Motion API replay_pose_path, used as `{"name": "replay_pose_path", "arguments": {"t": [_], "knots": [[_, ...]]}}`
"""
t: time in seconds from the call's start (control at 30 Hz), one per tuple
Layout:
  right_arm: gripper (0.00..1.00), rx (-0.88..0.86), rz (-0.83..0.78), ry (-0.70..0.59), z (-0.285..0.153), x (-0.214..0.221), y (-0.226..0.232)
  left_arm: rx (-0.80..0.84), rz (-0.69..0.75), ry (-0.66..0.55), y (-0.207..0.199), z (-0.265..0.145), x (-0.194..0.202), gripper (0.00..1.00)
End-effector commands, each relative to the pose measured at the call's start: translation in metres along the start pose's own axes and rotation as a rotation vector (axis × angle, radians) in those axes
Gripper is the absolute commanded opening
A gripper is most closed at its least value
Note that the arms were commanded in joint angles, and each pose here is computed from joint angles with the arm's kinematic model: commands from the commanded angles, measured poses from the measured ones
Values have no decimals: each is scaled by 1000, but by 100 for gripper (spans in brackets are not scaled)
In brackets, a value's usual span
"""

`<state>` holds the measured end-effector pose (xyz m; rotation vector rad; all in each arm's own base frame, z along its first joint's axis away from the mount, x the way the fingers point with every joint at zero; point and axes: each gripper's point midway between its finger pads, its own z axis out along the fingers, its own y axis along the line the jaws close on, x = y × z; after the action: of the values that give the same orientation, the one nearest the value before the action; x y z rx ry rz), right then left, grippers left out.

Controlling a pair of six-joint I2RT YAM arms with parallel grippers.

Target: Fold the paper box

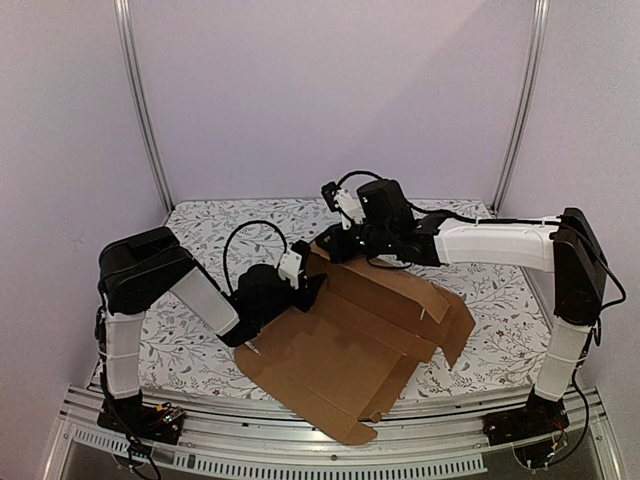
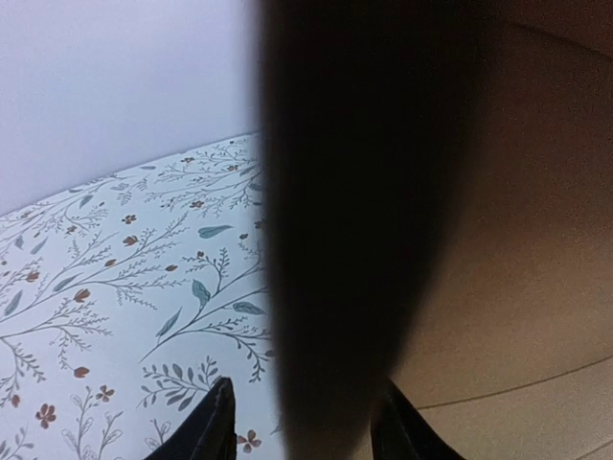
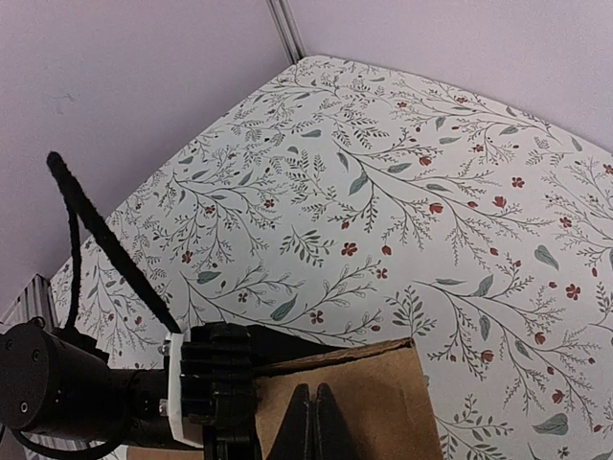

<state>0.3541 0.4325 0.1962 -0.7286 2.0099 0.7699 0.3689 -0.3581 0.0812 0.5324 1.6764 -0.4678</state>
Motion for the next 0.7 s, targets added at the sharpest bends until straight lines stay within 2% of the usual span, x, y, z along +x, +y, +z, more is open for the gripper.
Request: {"name": "replay_pose_path", "arguments": {"t": [0.0, 0.27, 0.4, 0.5, 0.6, 0.67], "knots": [[0, 16, 17, 99, 0, 33, -5, 17, -24, -25, -6, 2, -1, 47], [0, 8, 21, 101, 0, 34, -4, 8, -15, -2, -7, 10, 3, 34], [0, 4, 23, 101, 1, 34, -3, -2, -12, 9, -6, 12, 5, 21], [0, 3, 24, 99, 1, 34, -3, -9, -6, 19, -5, 13, 6, 7], [0, -3, 24, 96, 1, 32, -2, -15, -2, 23, -4, 13, 6, 0], [0, -3, 26, 96, 1, 32, -2, -20, 1, 23, -3, 13, 5, 0]]}}
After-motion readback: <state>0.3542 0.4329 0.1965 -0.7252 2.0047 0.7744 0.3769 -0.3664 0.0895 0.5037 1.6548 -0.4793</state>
